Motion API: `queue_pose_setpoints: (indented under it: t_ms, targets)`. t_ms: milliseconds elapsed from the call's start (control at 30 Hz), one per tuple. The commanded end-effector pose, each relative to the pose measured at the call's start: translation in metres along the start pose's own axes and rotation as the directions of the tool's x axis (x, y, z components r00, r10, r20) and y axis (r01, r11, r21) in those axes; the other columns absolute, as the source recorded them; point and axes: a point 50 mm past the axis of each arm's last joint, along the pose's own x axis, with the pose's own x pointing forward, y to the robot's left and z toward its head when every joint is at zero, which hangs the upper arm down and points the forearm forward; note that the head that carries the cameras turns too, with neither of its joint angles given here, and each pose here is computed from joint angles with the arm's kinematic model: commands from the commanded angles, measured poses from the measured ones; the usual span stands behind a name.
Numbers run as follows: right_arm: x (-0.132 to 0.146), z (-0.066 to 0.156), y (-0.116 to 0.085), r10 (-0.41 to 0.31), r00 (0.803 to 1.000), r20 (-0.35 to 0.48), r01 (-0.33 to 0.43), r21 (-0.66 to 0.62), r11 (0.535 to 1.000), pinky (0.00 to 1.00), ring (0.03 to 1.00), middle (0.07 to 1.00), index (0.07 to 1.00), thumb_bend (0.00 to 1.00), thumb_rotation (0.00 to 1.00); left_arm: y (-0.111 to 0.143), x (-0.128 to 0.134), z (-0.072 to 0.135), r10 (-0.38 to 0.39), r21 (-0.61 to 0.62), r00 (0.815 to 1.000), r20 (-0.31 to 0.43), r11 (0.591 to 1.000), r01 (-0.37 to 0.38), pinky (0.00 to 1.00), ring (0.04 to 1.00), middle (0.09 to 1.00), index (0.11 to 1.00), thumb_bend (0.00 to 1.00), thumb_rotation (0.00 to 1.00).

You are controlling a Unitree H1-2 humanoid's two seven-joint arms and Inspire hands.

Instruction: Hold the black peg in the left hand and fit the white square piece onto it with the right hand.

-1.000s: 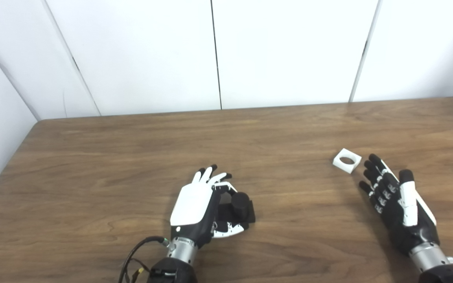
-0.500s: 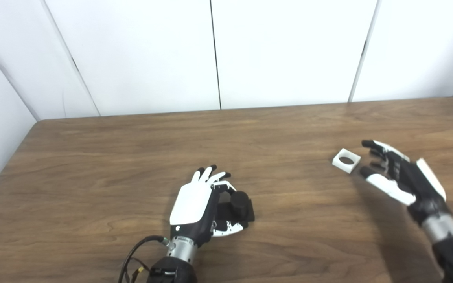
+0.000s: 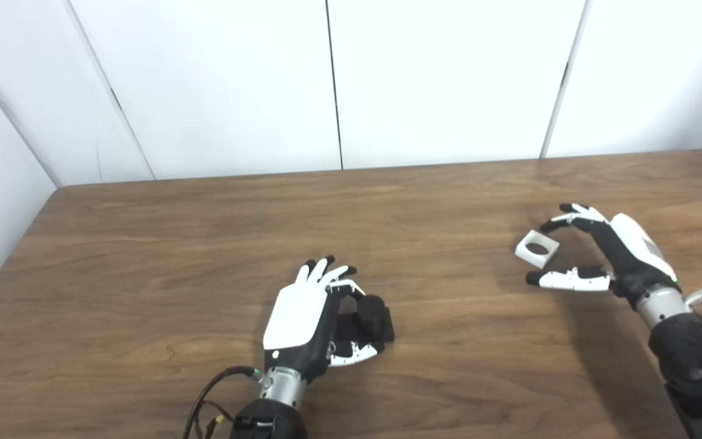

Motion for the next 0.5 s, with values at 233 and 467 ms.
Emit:
queue_pose_setpoints:
  t_ms: [233, 467]
  targets:
    - [0.018, 0.013, -0.018, -0.042, 0.998, 0.041, 0.046, -0.105, 0.993, 1.0, 1.0, 0.957, 0.719, 0.94, 0.4, -0.001, -0.001, -0.011, -0.03, 0.026, 0.999, -0.034, 0.999, 0.031, 1.0, 0.986, 0.875, 0.485, 0.52, 0.07]
    - [0.026, 0.017, -0.018, -0.054, 0.997, 0.052, 0.058, -0.081, 0.995, 1.0, 1.0, 0.962, 0.728, 0.92, 0.39, -0.001, -0.002, -0.012, -0.03, 0.033, 0.999, -0.037, 0.999, 0.032, 1.0, 0.982, 0.877, 0.486, 0.52, 0.08]
